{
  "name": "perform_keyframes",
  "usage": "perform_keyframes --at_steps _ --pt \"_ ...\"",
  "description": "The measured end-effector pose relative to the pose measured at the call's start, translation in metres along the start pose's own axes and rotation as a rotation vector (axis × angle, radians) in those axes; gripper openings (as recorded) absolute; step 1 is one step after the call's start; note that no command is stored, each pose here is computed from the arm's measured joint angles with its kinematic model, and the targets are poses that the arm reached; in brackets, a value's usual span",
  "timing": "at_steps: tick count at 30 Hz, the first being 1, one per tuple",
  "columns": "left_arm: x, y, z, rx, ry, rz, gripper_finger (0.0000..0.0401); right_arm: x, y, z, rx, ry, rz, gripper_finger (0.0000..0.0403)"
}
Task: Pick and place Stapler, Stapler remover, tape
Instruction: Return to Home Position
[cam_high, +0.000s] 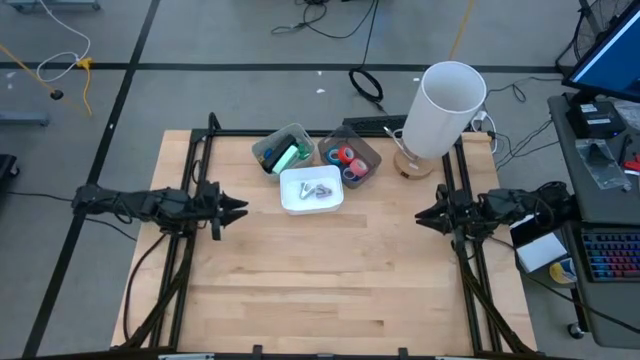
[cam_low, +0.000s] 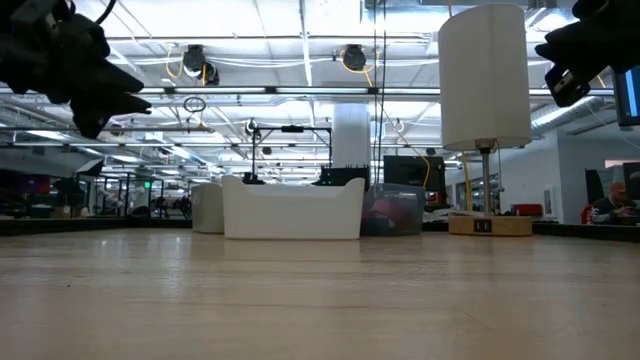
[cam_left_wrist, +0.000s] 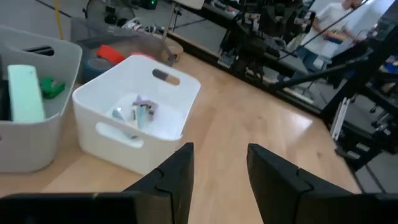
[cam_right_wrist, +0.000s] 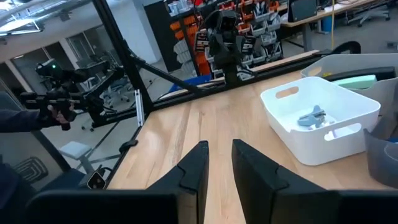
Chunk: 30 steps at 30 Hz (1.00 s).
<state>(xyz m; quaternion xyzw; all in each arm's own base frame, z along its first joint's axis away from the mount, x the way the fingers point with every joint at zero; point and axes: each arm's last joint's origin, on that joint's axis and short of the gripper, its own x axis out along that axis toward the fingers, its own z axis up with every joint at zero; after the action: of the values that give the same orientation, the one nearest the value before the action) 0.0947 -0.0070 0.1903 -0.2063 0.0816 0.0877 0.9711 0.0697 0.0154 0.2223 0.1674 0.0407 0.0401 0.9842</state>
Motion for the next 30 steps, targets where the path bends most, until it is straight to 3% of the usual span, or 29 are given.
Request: perform_keyframes --at_steps 6,16,30 --pt "-0.007 0.007 -0.005 0.03 0.01 0.069 0.015 0.004 -0.001 -0.005 0.015 -0.006 0.001 0.0066" --pt "-0.006 0.014 -0.013 0.03 0.022 0.187 0.015 0.027 -0.012 -0.049 0.124 -0.07 0.028 0.0066" --pt "0.0 0.018 -0.02 0.047 0.009 0.207 0.015 0.027 -0.011 -0.047 0.115 -0.094 0.039 0.0066"
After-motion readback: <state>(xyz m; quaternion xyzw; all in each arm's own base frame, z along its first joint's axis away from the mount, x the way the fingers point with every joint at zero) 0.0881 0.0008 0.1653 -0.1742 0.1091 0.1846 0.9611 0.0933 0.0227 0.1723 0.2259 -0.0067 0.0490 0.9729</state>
